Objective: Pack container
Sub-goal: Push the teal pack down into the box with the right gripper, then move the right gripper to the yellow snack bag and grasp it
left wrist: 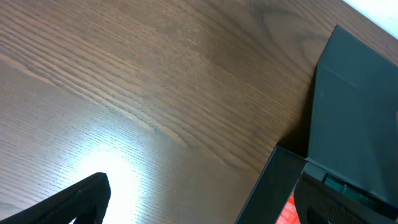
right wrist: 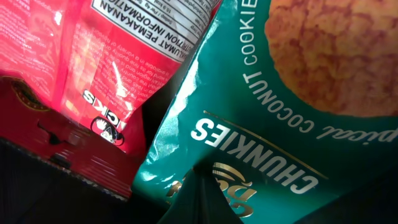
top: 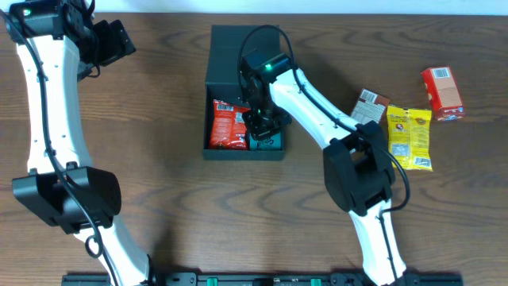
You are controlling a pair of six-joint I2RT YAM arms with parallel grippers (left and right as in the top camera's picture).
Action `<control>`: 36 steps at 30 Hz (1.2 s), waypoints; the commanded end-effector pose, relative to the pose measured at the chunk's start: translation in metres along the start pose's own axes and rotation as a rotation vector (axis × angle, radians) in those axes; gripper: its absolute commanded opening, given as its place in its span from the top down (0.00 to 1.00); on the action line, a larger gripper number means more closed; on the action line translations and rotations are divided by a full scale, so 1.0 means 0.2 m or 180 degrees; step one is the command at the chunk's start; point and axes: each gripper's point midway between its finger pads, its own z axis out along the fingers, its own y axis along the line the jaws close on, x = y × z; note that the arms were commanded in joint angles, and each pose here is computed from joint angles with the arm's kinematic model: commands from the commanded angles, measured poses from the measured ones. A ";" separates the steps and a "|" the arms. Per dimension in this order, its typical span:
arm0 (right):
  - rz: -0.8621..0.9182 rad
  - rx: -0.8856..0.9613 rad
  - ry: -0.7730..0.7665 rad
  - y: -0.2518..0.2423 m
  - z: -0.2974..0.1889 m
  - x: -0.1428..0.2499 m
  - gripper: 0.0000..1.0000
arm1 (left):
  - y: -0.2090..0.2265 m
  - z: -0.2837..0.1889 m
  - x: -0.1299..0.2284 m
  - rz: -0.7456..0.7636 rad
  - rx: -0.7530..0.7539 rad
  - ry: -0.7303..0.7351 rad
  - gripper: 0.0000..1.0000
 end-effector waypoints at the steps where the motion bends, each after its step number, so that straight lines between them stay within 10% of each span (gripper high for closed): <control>1: -0.0095 0.0043 0.0018 0.02 0.01 0.02 0.99 | 0.01 0.01 0.00 0.0036 -0.0007 0.0024 0.05; 16: 0.0358 0.0651 -0.0957 -0.42 -0.70 -0.23 0.99 | 0.02 0.01 0.00 0.0037 -0.0017 0.0022 0.05; 25: 0.1782 0.1069 -0.0810 -1.47 -0.85 0.15 0.99 | 0.02 0.01 0.00 0.0038 -0.0025 0.0008 0.04; 36: 0.2154 0.0022 -0.0610 -1.84 -0.61 0.54 0.98 | 0.02 0.01 0.00 0.0037 -0.0025 0.0010 0.05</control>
